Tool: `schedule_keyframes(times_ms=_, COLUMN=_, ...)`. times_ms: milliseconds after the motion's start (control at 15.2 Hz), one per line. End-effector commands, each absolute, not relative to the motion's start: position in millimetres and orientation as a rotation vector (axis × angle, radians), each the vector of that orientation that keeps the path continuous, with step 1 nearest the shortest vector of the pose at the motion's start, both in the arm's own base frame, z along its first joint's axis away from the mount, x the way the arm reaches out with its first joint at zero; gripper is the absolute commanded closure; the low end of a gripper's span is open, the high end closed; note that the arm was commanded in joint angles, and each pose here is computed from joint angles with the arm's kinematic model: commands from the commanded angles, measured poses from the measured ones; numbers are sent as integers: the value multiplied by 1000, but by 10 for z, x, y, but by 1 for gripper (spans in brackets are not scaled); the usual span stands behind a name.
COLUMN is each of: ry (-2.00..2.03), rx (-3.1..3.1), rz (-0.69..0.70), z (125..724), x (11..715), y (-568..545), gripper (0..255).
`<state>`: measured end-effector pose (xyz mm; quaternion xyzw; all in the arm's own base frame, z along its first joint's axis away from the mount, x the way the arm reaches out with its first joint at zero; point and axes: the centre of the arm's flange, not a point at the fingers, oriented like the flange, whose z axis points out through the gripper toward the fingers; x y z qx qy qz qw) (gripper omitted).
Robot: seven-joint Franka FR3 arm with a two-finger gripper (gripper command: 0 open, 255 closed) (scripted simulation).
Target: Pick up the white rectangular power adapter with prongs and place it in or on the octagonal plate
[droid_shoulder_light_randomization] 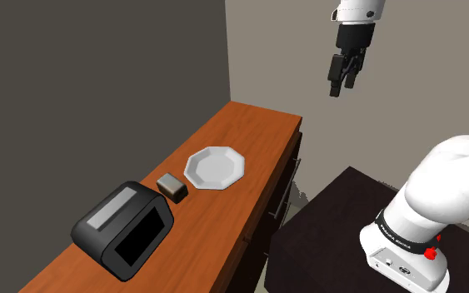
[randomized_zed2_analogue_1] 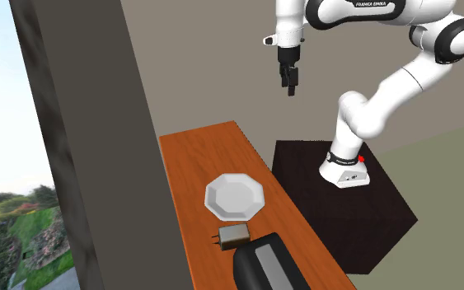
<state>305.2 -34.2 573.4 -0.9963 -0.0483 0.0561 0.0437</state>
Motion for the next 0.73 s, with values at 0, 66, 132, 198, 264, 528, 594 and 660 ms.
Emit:
schedule_keyframes(times_ms=0, ry=-148, rx=-3046, rz=172, z=5734, x=3052, y=-342, gripper=0)
schedule_keyframes(times_ms=66, ry=-144, rx=-3048, rz=168, z=5693, x=3091, y=-221, gripper=0)
schedule_keyframes(times_ms=132, ry=-141, rx=-3050, rz=164, z=5653, x=3129, y=-101, gripper=0)
schedule_keyframes(times_ms=198, ry=-138, rx=-3052, rz=160, z=5612, x=3168, y=19, gripper=0)
schedule_keyframes(times_ms=264, ry=-135, rx=-3054, rz=156, z=5571, x=3207, y=139, gripper=0)
schedule_keyframes(times_ms=528, ry=-122, rx=-3062, rz=141, z=5407, x=3368, y=616, gripper=0)
schedule_keyframes(times_ms=594, ry=-118, rx=-3064, rz=137, z=5366, x=3409, y=735, gripper=0)
schedule_keyframes(times_ms=660, ry=-115, rx=-3066, rz=133, z=5324, x=3450, y=854, gripper=0)
